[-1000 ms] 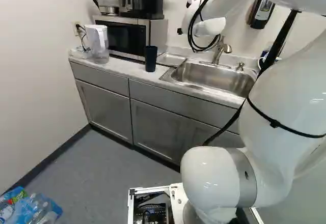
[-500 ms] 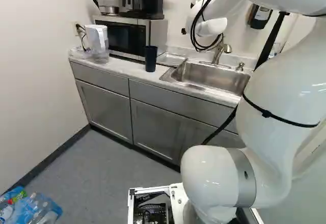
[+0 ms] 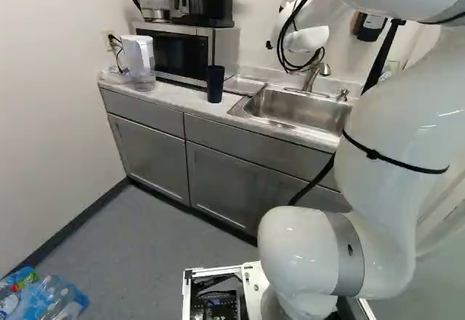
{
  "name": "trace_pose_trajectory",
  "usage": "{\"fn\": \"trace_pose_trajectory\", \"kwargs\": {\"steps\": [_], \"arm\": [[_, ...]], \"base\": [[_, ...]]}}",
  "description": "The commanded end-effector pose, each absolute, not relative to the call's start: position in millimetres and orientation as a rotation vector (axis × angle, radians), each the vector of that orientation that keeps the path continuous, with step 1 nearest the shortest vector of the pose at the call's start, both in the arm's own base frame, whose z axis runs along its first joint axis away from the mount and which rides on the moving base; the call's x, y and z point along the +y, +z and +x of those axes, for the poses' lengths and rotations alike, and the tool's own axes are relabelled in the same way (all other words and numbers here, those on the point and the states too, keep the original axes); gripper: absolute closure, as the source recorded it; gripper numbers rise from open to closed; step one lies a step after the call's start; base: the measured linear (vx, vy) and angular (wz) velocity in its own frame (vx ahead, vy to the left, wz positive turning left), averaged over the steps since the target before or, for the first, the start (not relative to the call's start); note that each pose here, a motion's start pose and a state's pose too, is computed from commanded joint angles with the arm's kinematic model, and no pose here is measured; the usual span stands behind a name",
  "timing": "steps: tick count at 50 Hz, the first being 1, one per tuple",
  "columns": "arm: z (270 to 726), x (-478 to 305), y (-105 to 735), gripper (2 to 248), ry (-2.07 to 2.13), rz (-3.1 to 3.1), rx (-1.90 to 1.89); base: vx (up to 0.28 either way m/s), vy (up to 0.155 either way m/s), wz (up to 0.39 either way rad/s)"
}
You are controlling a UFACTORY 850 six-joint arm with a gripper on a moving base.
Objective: Rinse the cup and place it in the tray
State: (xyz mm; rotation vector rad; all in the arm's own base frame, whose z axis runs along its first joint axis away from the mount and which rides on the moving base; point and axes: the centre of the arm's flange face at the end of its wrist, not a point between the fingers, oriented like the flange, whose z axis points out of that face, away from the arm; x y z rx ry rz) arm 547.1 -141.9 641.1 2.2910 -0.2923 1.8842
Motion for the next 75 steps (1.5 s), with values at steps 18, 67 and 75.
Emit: {"fn": "trace_pose_trajectory", "kwargs": {"steps": [18,67,75], "arm": [[552.5,-162.7,640.7,3,1.870,2.271,-0.327],[574.2,-209.3,633.7,3,1.786,2.284,-0.403],[578.4,-216.1,632.0,3,1.768,2.291,-0.414]], "base": [[0.000,0.000,0.000],[0.000,0.000,0.000],[0.000,0.000,0.000]]}}
